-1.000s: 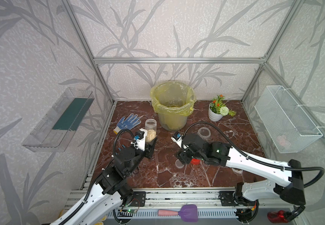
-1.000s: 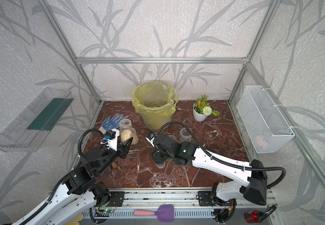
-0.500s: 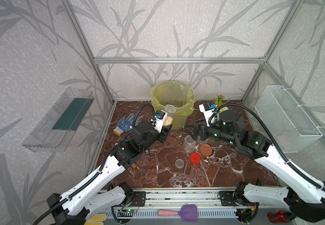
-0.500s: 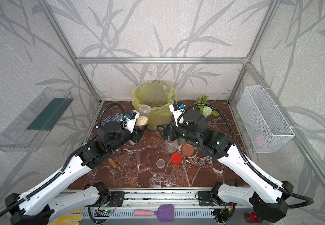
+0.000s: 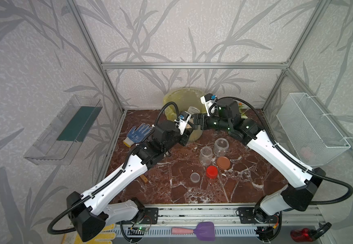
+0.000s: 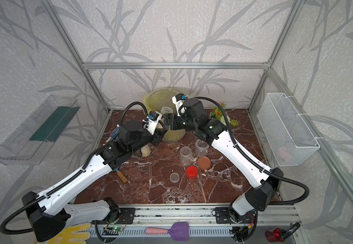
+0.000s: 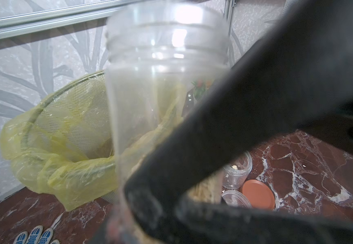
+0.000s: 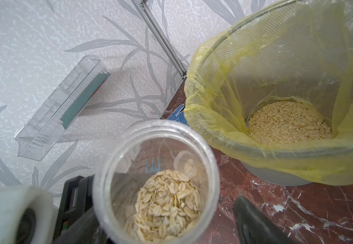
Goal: Empty expired oatmeal from jars
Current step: Pour the expired oatmeal into the trash bin.
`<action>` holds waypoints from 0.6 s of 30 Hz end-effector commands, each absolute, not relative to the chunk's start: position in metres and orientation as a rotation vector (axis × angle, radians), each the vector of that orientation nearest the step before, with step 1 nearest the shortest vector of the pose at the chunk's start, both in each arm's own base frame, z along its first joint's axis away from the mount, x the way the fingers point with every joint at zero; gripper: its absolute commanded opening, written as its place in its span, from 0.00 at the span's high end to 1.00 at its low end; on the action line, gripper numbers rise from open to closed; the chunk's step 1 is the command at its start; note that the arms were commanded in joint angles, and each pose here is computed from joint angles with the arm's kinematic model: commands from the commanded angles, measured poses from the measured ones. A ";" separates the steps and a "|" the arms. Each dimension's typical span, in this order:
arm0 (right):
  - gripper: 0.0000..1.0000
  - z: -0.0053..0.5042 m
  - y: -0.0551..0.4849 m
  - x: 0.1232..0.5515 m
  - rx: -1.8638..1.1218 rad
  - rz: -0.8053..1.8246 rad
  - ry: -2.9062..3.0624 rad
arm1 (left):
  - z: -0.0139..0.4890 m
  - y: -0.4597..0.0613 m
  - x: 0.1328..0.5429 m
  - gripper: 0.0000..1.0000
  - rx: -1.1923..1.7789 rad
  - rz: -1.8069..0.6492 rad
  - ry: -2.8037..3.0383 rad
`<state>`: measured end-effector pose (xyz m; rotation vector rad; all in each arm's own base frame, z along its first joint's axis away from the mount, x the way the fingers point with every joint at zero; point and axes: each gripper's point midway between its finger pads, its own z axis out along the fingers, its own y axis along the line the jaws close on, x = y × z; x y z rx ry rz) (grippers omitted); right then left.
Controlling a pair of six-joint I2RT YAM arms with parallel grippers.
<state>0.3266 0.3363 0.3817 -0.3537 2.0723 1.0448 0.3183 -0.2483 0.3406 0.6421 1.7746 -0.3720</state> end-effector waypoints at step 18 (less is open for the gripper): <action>0.66 0.390 0.380 0.376 -0.314 1.182 2.041 | 0.378 -0.246 0.350 0.45 0.624 -0.408 1.692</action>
